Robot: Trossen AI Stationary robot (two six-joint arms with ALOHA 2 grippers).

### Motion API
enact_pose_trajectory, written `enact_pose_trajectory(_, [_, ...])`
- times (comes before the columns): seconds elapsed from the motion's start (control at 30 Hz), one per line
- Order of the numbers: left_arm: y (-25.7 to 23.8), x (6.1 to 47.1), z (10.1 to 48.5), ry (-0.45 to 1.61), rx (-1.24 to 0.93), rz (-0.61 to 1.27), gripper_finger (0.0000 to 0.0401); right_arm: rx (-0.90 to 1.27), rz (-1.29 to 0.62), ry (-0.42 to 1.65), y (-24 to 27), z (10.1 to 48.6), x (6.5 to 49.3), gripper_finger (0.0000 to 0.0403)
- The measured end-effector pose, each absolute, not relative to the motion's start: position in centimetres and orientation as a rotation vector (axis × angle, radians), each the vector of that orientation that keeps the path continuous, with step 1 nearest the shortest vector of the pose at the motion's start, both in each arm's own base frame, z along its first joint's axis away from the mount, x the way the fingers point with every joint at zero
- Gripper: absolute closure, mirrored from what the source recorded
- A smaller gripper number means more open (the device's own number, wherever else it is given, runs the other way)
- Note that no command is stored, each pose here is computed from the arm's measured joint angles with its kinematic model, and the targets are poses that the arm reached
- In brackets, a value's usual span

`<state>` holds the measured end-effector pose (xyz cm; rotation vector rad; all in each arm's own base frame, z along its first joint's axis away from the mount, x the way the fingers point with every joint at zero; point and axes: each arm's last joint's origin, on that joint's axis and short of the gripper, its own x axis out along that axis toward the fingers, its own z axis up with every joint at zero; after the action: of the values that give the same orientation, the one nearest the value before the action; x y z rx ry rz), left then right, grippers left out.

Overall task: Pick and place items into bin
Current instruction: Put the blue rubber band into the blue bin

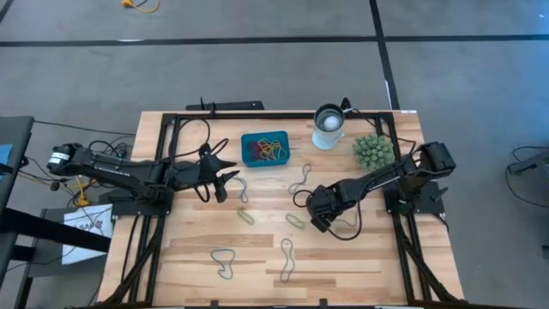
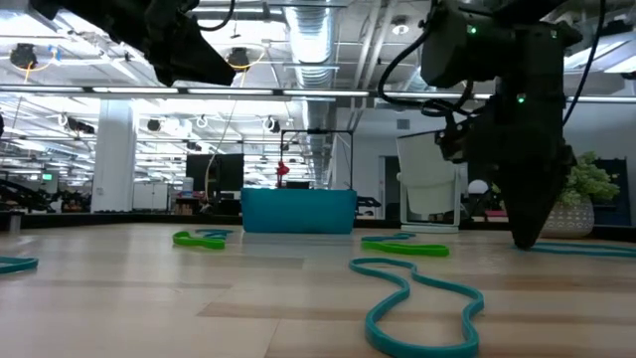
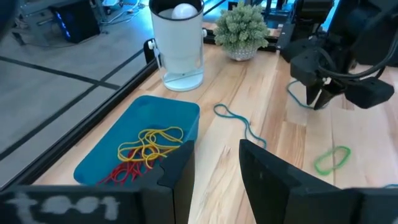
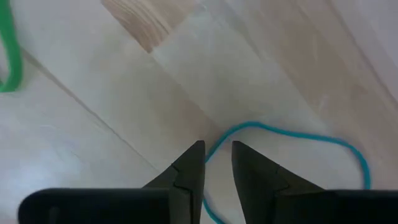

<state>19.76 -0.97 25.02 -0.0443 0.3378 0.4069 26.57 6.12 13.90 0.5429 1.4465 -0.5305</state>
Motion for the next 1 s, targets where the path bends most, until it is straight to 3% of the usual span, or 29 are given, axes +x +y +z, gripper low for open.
enact_pose_trajectory(0.4, [-1.0, 19.8, 25.0, 0.339, -0.044, 0.407, 0.0285, 0.55, -0.592, 1.483, 6.2, 12.3, 27.0, 0.0333])
enact_pose_trajectory(0.63, [-1.0, 19.8, 25.0, 0.339, -0.045, 0.407, 0.0285, 0.532, -0.565, 1.459, 6.2, 12.6, 27.1, 0.0395])
enact_pose_trajectory(0.77, [-1.0, 19.7, 25.0, 0.34, -0.044, 0.408, 0.0285, 0.526, -0.523, 1.383, 6.3, 14.4, 27.6, 0.0396])
enact_pose_trajectory(1.0, [-1.0, 19.7, 25.0, 0.338, -0.044, 0.412, 0.0285, 0.477, -0.37, 1.087, 6.5, 21.6, 29.1, 0.0402])
